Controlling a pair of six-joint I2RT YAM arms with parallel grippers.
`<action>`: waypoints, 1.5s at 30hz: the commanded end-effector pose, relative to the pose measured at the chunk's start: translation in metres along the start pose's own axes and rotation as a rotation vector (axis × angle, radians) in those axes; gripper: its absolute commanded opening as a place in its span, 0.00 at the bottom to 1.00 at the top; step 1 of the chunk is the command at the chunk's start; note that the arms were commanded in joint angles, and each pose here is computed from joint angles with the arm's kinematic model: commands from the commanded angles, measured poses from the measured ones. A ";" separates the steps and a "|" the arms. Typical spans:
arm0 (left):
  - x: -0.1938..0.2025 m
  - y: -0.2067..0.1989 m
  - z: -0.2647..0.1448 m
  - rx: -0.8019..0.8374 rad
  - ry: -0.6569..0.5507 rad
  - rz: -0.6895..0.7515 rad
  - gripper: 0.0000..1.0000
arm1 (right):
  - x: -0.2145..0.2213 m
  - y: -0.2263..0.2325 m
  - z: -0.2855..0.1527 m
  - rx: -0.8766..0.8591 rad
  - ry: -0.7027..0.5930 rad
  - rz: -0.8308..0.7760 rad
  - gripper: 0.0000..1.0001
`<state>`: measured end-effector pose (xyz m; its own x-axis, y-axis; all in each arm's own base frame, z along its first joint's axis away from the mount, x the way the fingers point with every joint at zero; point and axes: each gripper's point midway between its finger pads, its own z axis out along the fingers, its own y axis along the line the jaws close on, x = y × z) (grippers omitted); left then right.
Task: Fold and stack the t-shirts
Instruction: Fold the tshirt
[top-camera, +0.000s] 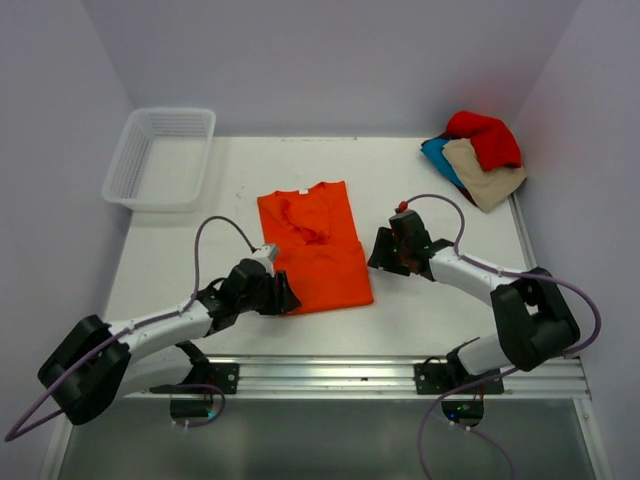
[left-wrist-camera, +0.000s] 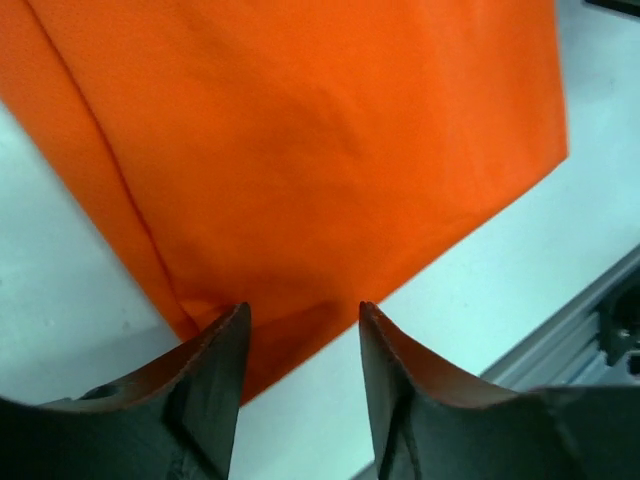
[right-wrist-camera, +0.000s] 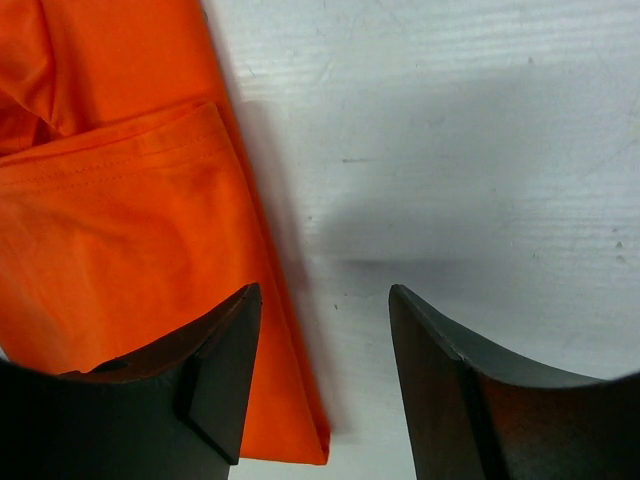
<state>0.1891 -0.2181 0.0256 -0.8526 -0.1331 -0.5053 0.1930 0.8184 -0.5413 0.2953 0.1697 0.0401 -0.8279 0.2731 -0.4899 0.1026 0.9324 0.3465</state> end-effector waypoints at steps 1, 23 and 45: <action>0.000 0.001 -0.023 -0.049 -0.044 -0.017 0.53 | 0.006 0.012 -0.016 -0.089 0.006 0.010 0.59; 0.072 0.045 -0.017 -0.125 0.124 -0.152 0.81 | 0.091 0.000 -0.043 -0.220 0.204 0.117 0.59; 0.089 0.064 -0.002 -0.171 0.163 -0.137 0.03 | 0.101 -0.006 -0.010 -0.164 0.195 0.066 0.00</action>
<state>0.1673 -0.2234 0.0068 -0.8699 -0.2681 -0.4140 0.0795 0.7521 -0.6542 0.2159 0.2019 0.0135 -0.9045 0.2952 -0.3078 0.0703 0.8150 0.5752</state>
